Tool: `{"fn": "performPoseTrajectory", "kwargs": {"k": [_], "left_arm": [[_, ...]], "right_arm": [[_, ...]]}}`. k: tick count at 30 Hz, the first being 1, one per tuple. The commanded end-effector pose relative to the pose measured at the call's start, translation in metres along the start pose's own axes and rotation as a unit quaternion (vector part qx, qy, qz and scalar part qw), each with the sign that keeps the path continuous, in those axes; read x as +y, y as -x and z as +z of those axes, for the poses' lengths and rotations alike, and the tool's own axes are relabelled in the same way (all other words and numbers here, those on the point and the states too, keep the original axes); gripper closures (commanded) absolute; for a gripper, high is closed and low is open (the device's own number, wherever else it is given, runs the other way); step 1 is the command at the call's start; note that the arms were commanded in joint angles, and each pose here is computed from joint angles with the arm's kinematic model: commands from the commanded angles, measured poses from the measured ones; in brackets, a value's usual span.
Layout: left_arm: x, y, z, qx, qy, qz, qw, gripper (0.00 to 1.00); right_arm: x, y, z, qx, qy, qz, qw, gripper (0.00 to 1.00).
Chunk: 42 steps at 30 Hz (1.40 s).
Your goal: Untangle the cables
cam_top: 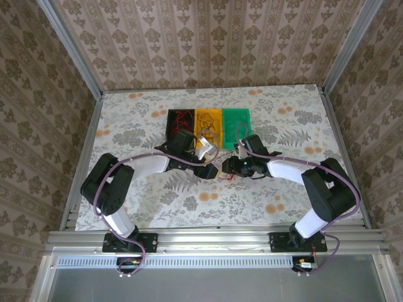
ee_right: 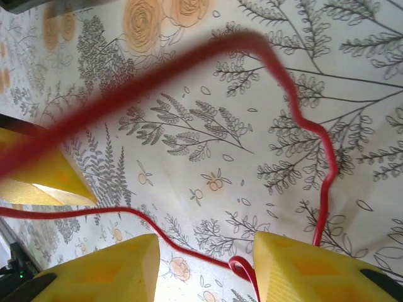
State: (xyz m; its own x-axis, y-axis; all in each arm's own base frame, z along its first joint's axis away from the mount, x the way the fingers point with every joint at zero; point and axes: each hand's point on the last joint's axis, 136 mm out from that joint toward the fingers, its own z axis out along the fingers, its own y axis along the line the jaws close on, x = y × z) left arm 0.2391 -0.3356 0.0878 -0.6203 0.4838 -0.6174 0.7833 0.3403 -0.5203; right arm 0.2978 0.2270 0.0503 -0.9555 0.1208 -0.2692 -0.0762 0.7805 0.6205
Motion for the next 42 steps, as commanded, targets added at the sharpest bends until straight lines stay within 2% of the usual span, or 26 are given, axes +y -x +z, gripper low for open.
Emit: {"fn": "performPoseTrajectory", "kwargs": {"k": [1,7,12,16,23,24,27,28,32,36,39,42], "left_arm": [[0.002,0.002,-0.001,-0.005,0.027,0.03,0.999,0.36],[0.011,0.016,-0.002,-0.025,0.074,0.054,0.995,0.36],[0.018,0.021,0.002,-0.019,0.086,0.058,0.994,0.36],[0.025,0.017,0.006,-0.001,0.092,0.052,0.994,0.42],[0.032,0.016,0.01,0.002,0.103,0.042,0.994,0.62],[0.032,0.017,0.01,0.0,0.103,0.041,0.994,0.68],[0.028,0.024,0.007,-0.017,0.098,0.046,0.994,0.94],[0.024,0.028,0.004,-0.026,0.095,0.05,0.994,1.0],[0.006,0.046,-0.022,-0.081,0.085,0.062,0.991,1.0],[0.011,0.068,-0.065,-0.151,0.102,0.033,0.983,1.0],[0.029,0.093,-0.112,-0.233,0.154,0.001,0.96,1.0],[0.064,0.108,-0.159,-0.307,0.252,-0.06,0.916,1.0]], "right_arm": [[-0.001,0.003,-0.014,-0.022,-0.02,-0.017,0.999,0.53],[-0.001,-0.005,-0.033,-0.034,-0.028,-0.043,0.998,0.46],[-0.007,-0.005,-0.047,-0.055,-0.042,-0.04,0.997,0.46],[-0.009,0.001,-0.058,-0.082,-0.045,-0.033,0.995,0.47],[-0.01,0.01,-0.069,-0.112,-0.048,-0.028,0.992,0.48],[-0.011,0.011,-0.069,-0.115,-0.049,-0.027,0.992,0.48],[-0.012,0.012,-0.069,-0.118,-0.05,-0.024,0.991,0.49],[-0.012,0.011,-0.069,-0.117,-0.051,-0.023,0.992,0.5],[-0.017,0.011,-0.068,-0.117,-0.06,-0.019,0.991,0.52],[-0.024,0.013,-0.067,-0.122,-0.069,-0.013,0.99,0.53],[-0.024,0.016,-0.066,-0.125,-0.069,-0.009,0.99,0.53],[-0.023,0.017,-0.062,-0.119,-0.066,-0.01,0.991,0.55]]}}
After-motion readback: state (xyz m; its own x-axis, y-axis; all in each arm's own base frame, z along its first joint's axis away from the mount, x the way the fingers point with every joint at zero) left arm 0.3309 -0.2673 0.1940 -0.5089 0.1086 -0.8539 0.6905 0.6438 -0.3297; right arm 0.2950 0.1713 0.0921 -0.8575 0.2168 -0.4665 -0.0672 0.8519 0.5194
